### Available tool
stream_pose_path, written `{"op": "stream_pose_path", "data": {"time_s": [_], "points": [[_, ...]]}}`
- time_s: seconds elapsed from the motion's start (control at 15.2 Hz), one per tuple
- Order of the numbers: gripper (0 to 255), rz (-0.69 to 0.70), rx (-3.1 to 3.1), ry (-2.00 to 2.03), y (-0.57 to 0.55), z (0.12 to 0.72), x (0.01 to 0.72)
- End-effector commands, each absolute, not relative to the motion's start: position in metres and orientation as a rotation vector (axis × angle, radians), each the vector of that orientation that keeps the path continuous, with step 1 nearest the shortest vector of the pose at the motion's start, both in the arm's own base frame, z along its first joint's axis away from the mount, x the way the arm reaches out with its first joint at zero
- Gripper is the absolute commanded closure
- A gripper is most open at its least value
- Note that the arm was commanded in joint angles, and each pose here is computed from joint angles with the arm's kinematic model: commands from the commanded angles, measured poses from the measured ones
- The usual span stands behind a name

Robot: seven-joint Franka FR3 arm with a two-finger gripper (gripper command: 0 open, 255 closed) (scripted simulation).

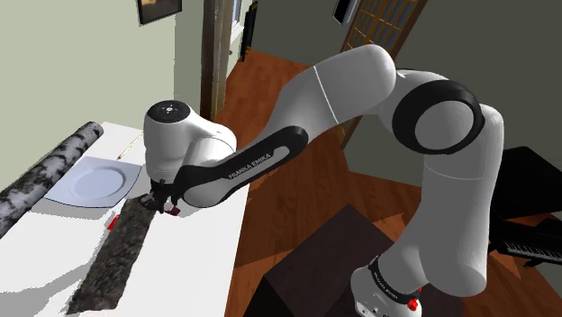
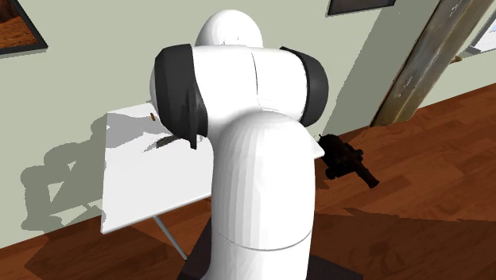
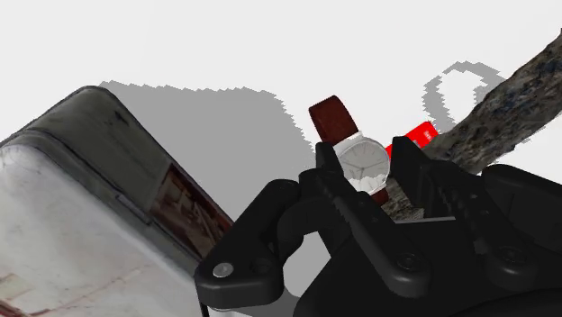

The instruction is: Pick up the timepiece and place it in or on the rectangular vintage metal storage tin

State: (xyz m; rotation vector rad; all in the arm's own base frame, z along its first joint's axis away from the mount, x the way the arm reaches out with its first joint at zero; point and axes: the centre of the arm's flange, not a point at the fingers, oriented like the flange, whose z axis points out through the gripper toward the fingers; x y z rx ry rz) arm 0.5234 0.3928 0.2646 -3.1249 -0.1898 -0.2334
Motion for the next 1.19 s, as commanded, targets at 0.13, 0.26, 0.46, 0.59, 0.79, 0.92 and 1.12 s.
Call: {"op": "stream_pose_path", "data": {"time_s": [0.13, 0.26, 0.46, 0.59, 0.79, 0.92, 1.12], "points": [[255, -0.234, -3.125, -0.190, 0.392, 0.287, 0.522], [255, -0.234, -3.125, -0.190, 0.392, 0.297, 0.522], [255, -0.234, -3.125, -0.190, 0.392, 0.313, 0.522], [255, -0.234, -3.125, -0.190, 0.392, 0.324, 0.522], [255, -0.234, -3.125, -0.190, 0.392, 0.340, 0.522], [255, -0.234, -3.125, -0.190, 0.392, 0.350, 0.522], [255, -0.234, -3.125, -0.190, 0.392, 0.366, 0.522]]}}
